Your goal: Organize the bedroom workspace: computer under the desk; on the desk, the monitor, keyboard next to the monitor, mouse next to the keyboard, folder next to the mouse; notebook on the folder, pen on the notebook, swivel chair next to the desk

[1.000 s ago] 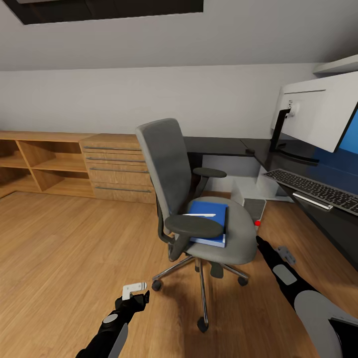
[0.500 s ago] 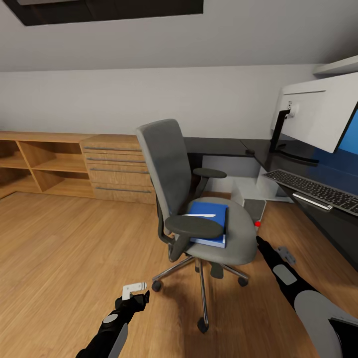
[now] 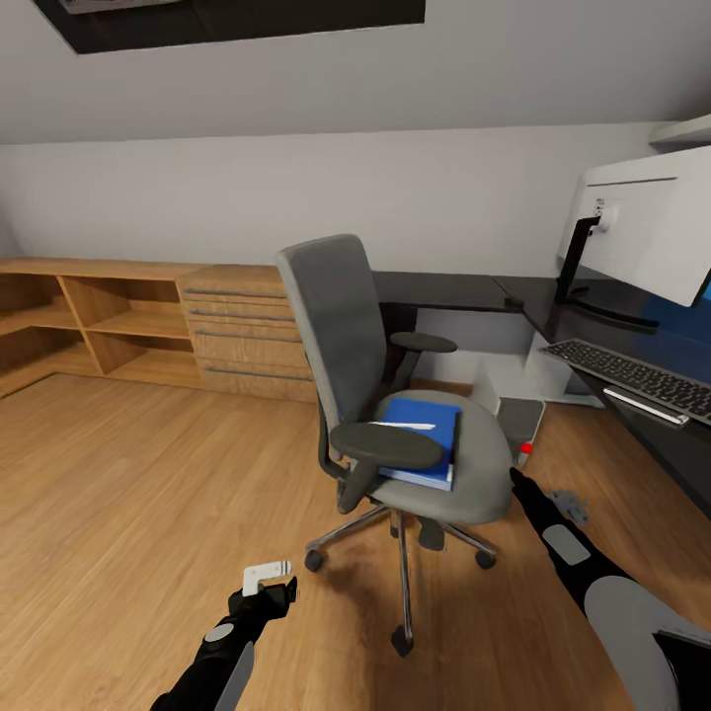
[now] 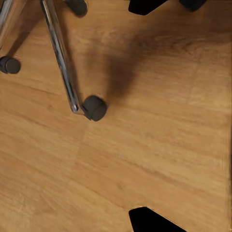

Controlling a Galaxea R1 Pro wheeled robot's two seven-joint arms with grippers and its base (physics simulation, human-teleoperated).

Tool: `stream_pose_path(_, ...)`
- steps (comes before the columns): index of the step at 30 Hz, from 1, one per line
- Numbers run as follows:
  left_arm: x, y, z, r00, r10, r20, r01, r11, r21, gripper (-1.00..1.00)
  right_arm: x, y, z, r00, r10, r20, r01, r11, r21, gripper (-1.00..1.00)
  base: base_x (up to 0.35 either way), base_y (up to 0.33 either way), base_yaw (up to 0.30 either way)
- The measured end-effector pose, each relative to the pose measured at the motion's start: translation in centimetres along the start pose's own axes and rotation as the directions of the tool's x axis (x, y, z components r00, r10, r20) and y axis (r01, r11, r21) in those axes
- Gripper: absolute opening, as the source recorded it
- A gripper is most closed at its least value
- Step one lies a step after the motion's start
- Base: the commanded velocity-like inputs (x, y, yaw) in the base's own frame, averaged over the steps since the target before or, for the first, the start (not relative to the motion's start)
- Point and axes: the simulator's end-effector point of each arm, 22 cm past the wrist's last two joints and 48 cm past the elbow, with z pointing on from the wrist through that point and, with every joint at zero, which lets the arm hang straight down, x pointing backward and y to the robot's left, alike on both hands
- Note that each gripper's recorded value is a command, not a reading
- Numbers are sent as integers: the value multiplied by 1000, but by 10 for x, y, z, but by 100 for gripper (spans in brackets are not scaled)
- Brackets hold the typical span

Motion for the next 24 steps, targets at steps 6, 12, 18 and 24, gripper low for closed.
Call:
stream_pose_path(6, 0, 0, 0, 1000, 0, 0, 0, 1000, 0, 100, -1, -1, 0, 1000, 4, 2, -4, 1000, 2, 100, 0, 0, 275)
stream_pose_path(12, 0, 0, 0, 1000, 0, 0, 0, 1000, 0, 100, -1, -1, 0, 1000, 6, 4, -6, 1000, 3, 100, 0, 0, 278)
stream_pose_path(18, 0, 0, 0, 1000, 0, 0, 0, 1000, 0, 100, -3, -2, 0, 1000, 4, 9, -4, 1000, 4, 100, 0, 0, 271)
stream_pose_path(24, 0, 0, 0, 1000, 0, 0, 0, 1000, 0, 100, -7, -5, 0, 1000, 1, 8, -1, 1000, 7, 100, 0, 0, 250)
